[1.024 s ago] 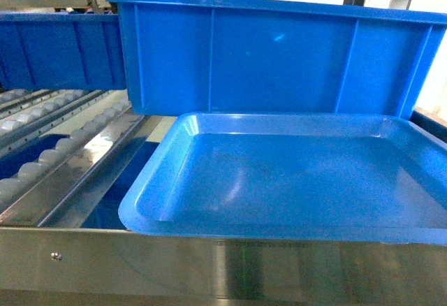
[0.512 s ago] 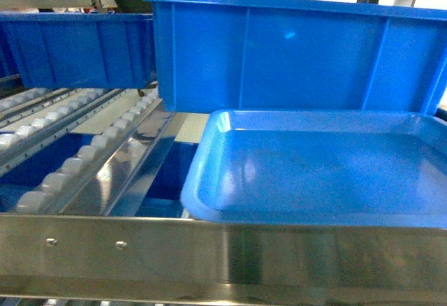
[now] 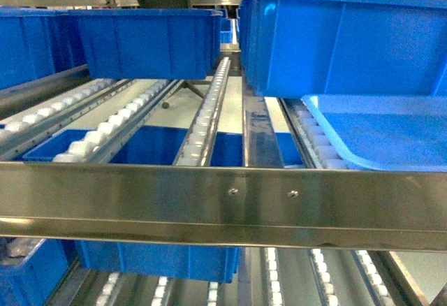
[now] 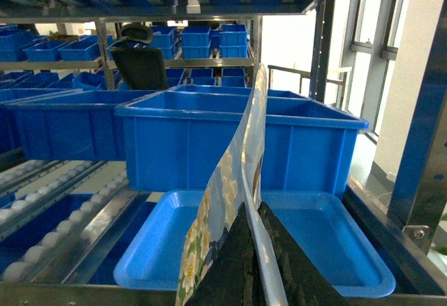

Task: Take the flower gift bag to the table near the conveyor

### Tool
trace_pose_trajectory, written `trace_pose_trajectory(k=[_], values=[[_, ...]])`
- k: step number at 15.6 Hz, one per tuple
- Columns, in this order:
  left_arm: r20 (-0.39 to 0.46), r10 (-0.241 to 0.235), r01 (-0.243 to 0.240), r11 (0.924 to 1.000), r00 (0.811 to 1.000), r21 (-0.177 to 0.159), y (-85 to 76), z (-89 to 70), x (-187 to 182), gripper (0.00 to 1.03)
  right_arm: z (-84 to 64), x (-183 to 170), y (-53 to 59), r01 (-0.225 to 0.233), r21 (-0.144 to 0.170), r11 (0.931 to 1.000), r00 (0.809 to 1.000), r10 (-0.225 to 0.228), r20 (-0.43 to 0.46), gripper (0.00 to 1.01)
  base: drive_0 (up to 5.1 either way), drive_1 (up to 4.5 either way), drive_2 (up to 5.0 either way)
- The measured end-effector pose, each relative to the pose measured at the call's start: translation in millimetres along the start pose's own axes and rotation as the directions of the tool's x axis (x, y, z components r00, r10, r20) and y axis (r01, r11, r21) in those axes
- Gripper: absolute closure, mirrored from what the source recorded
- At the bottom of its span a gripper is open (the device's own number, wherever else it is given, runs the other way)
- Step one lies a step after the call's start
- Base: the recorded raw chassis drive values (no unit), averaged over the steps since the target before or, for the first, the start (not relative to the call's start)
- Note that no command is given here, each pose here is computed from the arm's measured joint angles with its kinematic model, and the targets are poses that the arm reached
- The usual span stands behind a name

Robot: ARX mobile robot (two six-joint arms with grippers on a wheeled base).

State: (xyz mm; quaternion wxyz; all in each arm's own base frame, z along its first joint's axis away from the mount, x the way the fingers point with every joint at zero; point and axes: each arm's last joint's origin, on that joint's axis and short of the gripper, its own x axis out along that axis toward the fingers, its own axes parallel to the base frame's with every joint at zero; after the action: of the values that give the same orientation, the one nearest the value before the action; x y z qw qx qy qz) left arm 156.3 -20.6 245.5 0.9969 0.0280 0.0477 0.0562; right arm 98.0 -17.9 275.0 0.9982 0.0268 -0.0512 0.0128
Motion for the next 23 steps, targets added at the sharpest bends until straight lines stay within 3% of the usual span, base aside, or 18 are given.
trace_pose_trajectory(k=[23], values=[[-0.002, 0.0, 0.0, 1.0, 1.0, 0.001, 0.0, -0.3, 0.0, 1.01, -0.4, 0.2, -0.1, 0.0, 0.001, 1.0, 1.0, 0.0, -0.002, 0.99, -4.6, 0.41, 4.0]])
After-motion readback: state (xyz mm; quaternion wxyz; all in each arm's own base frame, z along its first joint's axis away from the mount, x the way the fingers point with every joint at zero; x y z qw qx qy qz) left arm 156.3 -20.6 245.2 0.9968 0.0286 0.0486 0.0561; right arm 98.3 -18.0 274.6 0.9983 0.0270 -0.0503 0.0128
